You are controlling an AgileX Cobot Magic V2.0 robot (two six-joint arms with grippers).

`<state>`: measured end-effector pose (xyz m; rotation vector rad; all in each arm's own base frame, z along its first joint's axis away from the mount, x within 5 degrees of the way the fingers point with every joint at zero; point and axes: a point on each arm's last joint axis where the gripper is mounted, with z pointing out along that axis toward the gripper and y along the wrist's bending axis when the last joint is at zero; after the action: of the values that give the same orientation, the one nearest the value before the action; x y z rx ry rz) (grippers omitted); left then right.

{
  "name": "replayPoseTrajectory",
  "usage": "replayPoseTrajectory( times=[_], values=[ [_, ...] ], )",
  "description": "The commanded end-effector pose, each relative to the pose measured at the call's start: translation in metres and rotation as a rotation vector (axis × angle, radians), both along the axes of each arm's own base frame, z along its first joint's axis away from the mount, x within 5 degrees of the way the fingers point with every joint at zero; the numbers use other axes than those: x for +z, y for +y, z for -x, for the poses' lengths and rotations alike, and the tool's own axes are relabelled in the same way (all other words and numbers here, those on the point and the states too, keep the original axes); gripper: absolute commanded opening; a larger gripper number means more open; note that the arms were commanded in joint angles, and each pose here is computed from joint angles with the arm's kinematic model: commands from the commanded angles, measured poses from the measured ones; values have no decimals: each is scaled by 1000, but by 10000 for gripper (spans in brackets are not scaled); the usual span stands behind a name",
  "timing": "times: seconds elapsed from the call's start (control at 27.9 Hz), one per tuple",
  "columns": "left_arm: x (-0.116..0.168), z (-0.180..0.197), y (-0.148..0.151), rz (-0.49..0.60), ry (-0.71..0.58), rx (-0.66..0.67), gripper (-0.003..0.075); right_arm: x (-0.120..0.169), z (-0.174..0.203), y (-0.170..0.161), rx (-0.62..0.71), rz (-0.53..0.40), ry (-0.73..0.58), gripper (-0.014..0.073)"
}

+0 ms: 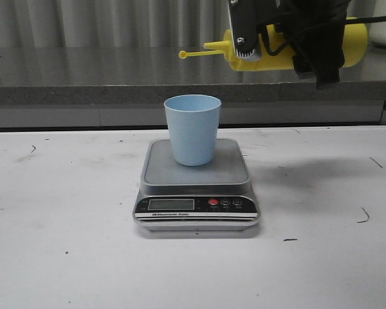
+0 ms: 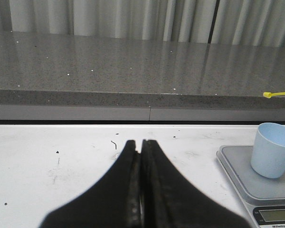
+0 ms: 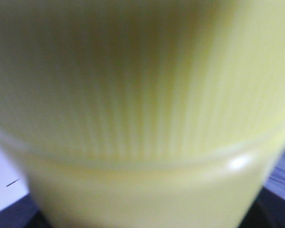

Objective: Pour seasoning into cup on scale with both arms

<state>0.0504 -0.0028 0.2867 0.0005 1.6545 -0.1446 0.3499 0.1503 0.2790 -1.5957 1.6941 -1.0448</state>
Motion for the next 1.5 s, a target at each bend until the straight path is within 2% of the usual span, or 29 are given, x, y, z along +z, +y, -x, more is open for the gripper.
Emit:
replayPoseTrajectory(
  times=[0.0, 0.5, 1.18, 1.29, 1.47],
  values=[
    [16, 0, -1, 12, -98, -10, -20, 37, 2, -3, 37, 42, -134, 255],
    [16, 0, -1, 12, -98, -10, -20, 31, -7, 0, 86, 171, -170, 255],
    [16, 0, -1, 12, -98, -10, -20, 27, -8, -1, 66, 184, -160, 255],
    [16, 0, -1, 12, -98, -10, -20, 28, -8, -2, 35, 130, -172, 255],
    [16, 0, -1, 12, -98, -10, -20, 32, -6, -4, -82, -94, -223, 255]
  ],
)
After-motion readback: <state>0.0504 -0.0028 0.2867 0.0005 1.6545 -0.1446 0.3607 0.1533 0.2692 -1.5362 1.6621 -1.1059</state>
